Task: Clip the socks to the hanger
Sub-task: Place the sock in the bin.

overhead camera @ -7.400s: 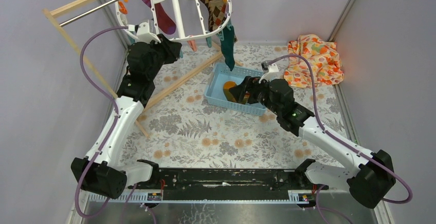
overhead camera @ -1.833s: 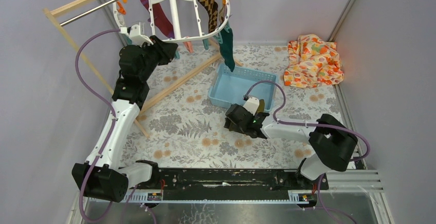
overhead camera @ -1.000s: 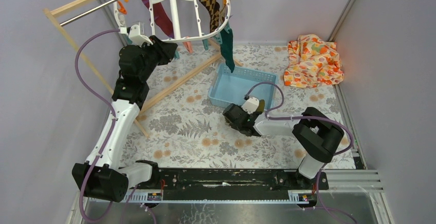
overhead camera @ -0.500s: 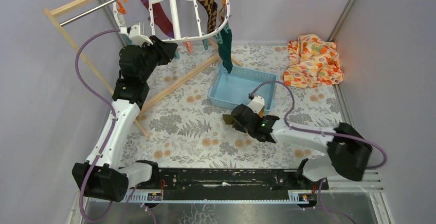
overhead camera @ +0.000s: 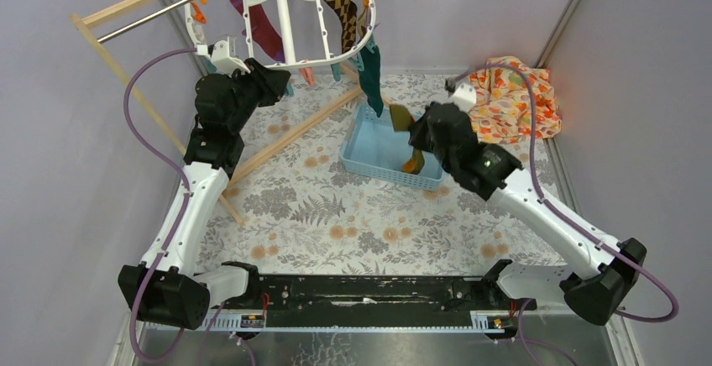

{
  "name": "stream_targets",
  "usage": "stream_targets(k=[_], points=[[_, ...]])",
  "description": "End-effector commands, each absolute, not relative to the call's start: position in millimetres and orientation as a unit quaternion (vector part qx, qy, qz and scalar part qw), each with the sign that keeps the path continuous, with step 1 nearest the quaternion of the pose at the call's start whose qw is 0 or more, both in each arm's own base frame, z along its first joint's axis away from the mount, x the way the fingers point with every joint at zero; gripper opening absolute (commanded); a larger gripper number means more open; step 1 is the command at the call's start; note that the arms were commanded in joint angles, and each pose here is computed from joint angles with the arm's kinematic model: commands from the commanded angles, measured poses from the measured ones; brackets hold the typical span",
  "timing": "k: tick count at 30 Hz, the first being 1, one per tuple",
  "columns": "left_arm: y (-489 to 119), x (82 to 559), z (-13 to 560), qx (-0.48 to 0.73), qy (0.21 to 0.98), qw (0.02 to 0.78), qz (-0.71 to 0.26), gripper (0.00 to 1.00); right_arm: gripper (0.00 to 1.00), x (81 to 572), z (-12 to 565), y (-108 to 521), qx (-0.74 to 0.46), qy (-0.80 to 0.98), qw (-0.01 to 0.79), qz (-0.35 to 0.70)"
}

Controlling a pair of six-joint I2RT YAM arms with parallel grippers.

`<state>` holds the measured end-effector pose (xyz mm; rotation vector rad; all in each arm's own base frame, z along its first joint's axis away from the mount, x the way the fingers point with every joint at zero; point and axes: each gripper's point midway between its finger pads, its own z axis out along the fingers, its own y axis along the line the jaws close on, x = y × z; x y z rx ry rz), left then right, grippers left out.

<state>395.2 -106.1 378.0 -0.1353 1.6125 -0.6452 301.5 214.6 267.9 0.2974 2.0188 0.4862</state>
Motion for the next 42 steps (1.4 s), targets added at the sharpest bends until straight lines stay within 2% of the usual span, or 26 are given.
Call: stream_targets(k=[1, 4, 8, 20, 33, 38, 42], points=[[-105, 396, 363, -0.062, 0.721, 0.631, -0.280, 0.00, 0.00, 334, 330, 208, 0.047, 0.821, 0.543, 0.169], [-104, 397, 361, -0.062, 0.724, 0.629, -0.277, 0.00, 0.00, 357, 344, 209, 0.035, 0.813, 0.554, 0.174], [-102, 397, 360, -0.064, 0.725, 0.631, -0.269, 0.00, 0.00, 368, 320, 227, 0.007, 0.824, 0.526, 0.208], [-103, 400, 354, -0.063, 0.729, 0.625, -0.272, 0.00, 0.00, 324, 151, 243, -0.032, 0.889, 0.391, 0.237], [-105, 401, 352, -0.063, 0.731, 0.621, -0.276, 0.00, 0.00, 291, 96, 232, -0.025, 0.908, 0.341, 0.241], [-106, 401, 351, -0.062, 0.731, 0.621, -0.277, 0.00, 0.39, 291, 111, 239, -0.029, 0.891, 0.362, 0.273], [-106, 401, 351, -0.062, 0.731, 0.621, -0.277, 0.00, 0.66, 285, 119, 244, -0.043, 0.875, 0.374, 0.303]])
